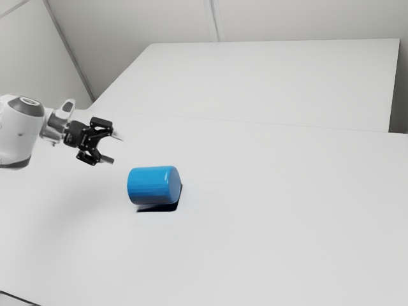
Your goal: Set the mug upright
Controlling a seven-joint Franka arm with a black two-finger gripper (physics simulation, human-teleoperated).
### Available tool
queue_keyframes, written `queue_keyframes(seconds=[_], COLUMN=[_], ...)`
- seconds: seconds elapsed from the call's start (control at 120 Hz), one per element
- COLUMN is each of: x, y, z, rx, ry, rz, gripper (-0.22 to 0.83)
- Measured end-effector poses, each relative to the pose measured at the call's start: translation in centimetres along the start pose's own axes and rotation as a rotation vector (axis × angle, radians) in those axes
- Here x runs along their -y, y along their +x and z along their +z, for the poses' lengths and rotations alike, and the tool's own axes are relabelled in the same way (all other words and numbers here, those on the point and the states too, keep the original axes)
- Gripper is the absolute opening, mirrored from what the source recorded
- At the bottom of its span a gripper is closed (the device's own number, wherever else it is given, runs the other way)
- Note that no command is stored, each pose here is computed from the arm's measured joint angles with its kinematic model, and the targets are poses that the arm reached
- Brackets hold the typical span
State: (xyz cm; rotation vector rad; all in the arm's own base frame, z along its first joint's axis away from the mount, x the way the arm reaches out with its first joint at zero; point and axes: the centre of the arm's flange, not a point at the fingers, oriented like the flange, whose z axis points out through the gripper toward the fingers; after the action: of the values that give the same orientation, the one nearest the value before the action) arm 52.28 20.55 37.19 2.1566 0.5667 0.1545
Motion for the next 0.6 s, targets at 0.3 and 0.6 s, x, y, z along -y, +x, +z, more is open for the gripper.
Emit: queue_keyframes(seconds=[0.3,0.6], x=[8.3,10.3], y=[-1.7,-4.0], z=[4.6,6.2], rx=[-0.097,-0.127], ry=[-0.257,-0.326], rz=[0.007,0.13], gripper=[0.61,0.62])
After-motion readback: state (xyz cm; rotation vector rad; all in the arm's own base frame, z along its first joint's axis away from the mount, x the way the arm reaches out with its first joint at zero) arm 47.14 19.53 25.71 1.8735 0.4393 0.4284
